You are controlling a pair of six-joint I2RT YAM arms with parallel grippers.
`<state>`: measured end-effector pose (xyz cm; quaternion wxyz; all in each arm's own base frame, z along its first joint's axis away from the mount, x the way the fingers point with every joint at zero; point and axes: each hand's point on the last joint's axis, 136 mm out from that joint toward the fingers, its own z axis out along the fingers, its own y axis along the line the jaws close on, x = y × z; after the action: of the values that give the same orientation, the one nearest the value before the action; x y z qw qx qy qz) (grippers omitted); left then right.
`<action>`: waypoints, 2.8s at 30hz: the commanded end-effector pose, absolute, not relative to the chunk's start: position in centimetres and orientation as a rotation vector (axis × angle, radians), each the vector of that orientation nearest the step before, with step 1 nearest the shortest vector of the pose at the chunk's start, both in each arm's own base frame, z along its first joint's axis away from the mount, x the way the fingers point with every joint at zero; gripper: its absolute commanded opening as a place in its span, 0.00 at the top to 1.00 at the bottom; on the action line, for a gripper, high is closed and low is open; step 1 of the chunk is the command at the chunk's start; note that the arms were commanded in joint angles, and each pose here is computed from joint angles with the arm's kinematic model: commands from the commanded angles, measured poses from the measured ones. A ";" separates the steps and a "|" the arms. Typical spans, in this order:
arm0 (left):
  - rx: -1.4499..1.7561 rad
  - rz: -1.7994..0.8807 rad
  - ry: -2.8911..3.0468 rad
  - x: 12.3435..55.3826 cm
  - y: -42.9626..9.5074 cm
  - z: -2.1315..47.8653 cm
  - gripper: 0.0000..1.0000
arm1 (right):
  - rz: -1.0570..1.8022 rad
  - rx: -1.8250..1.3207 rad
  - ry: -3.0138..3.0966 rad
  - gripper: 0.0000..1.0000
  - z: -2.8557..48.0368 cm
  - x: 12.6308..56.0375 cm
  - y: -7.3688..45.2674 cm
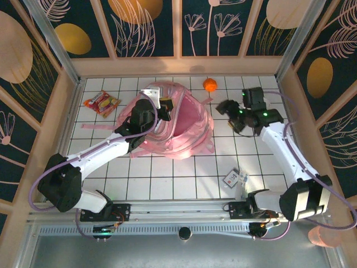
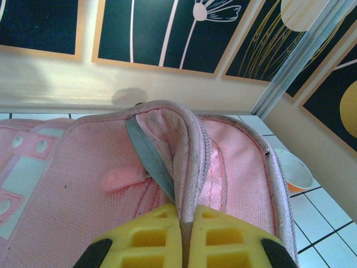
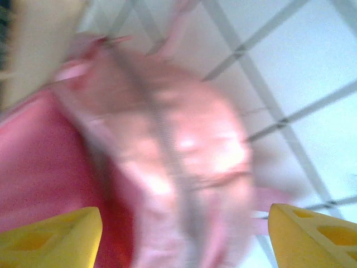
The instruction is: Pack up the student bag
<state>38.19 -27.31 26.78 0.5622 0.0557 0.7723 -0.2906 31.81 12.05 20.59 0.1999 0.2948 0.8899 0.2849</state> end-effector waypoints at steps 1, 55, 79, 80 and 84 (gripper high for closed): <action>0.090 -0.776 1.520 37.6 -26.7 36.4 1.00 | 0.360 0.987 2.792 0.21 13.6 23.8 6.7; 0.095 -0.732 1.586 37.1 -25.9 33.1 1.00 | 0.433 0.780 2.740 0.26 7.5 31.4 4.3; 0.080 -0.725 1.605 37.2 -25.7 32.7 1.00 | 0.264 0.388 2.950 0.60 1.7 35.7 5.4; 0.077 -0.725 1.604 37.2 -25.7 32.8 1.00 | 0.240 0.389 2.954 0.62 1.9 35.6 5.3; 0.081 -0.727 1.598 37.1 -25.7 33.0 1.00 | 0.316 0.422 2.880 0.67 5.5 36.2 6.2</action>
<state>37.28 -26.56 25.88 0.5639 0.0573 0.7726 -0.2861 35.64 6.07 2.82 0.0839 0.1394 0.9807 0.1080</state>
